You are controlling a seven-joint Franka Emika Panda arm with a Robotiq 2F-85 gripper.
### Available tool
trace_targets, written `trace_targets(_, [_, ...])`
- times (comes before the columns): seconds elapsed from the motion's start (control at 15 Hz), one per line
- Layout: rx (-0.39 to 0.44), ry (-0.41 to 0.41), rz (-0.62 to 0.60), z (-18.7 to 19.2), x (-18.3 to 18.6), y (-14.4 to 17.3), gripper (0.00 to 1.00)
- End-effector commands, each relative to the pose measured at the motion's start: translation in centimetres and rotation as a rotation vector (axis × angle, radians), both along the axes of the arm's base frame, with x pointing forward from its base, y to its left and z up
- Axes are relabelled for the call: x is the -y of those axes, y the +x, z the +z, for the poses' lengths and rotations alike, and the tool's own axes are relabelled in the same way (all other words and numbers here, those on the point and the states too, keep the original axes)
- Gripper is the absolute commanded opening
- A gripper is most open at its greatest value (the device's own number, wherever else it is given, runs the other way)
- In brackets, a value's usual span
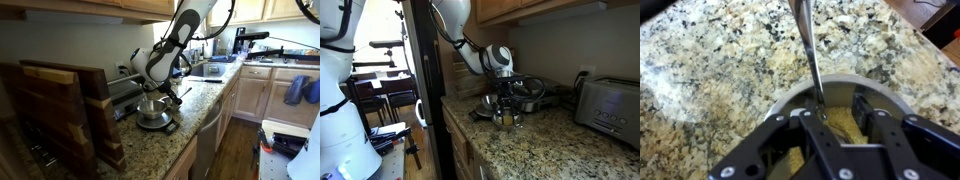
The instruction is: Pick up the spoon and get one spoon of sugar from the bowl on the right and put in the bowl on the left
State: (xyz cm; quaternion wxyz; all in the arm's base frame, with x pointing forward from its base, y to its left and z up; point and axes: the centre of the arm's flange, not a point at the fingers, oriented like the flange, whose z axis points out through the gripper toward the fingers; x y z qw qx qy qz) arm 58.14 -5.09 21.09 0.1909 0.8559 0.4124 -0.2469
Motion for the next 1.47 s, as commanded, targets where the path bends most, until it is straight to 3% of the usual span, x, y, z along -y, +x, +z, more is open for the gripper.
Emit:
trace_targets(0.0, [0.019, 0.007, -0.002, 0.02, 0.30, 0.28, 0.43])
trace_targets(0.13, [0.018, 0.007, 0.000, 0.07, 0.25, 0.25, 0.34])
trace_targets(0.2, [0.018, 0.005, 0.004, 0.09, 0.19, 0.16, 0.12])
trace_targets(0.47, [0.023, 0.006, 0.012, 0.00, 0.31, 0.09, 0.04])
trace_targets(1.0, [0.024, 0.010, 0.025, 0.35, 0.08, 0.11, 0.06])
trace_targets(1.4, [0.008, 0.078, 0.060, 0.72, 0.30, 0.10, 0.06])
